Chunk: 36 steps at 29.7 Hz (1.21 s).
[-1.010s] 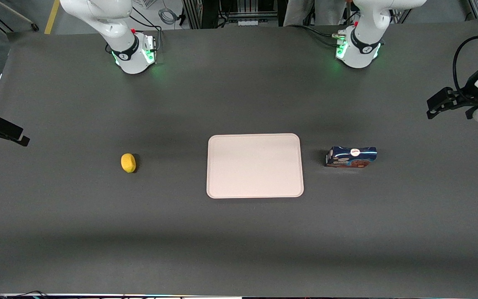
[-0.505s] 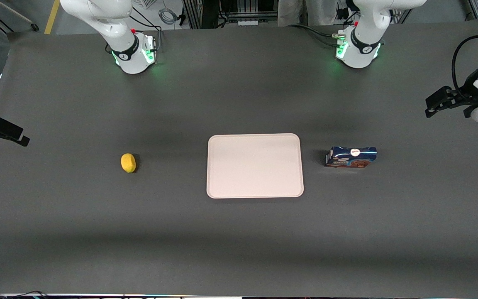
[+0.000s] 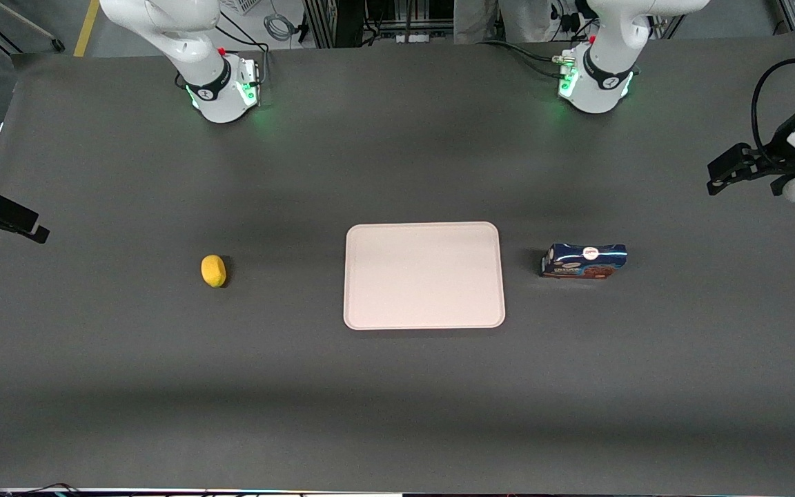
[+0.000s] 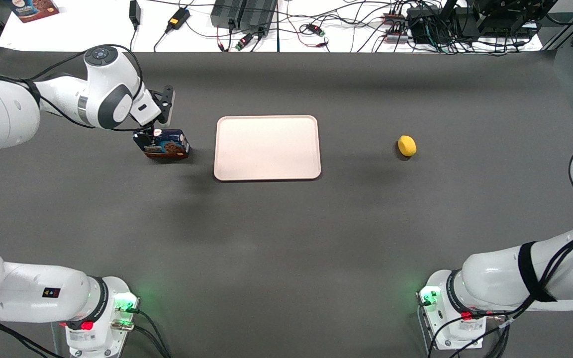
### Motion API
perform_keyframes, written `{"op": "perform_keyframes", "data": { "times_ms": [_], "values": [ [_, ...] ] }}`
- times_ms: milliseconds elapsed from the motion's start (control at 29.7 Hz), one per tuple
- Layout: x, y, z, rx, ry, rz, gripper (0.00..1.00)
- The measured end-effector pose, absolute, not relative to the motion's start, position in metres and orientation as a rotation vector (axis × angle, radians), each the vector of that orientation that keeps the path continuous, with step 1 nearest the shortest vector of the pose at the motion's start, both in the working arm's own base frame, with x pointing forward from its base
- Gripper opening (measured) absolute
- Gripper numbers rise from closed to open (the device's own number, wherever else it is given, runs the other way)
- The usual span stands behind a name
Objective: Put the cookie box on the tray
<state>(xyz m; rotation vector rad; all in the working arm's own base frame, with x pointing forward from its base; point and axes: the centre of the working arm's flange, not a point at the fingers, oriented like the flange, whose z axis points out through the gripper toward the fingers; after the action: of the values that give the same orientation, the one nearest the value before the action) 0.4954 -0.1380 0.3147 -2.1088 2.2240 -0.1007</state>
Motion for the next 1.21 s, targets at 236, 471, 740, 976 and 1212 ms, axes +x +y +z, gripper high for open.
{"op": "perform_keyframes", "data": {
  "times_ms": [236, 471, 740, 976, 1212],
  "values": [
    [0.5, -0.137, 0.305, -2.089, 2.22, -0.133, 1.0],
    [0.503, -0.133, 0.29, -2.09, 2.22, -0.14, 1.0],
    [0.505, -0.128, 0.286, -2.083, 2.219, -0.131, 1.0],
    [0.505, -0.124, 0.272, -2.085, 2.213, -0.147, 1.0],
    [0.501, -0.124, 0.249, -2.089, 2.222, -0.162, 1.0]
  ]
}}
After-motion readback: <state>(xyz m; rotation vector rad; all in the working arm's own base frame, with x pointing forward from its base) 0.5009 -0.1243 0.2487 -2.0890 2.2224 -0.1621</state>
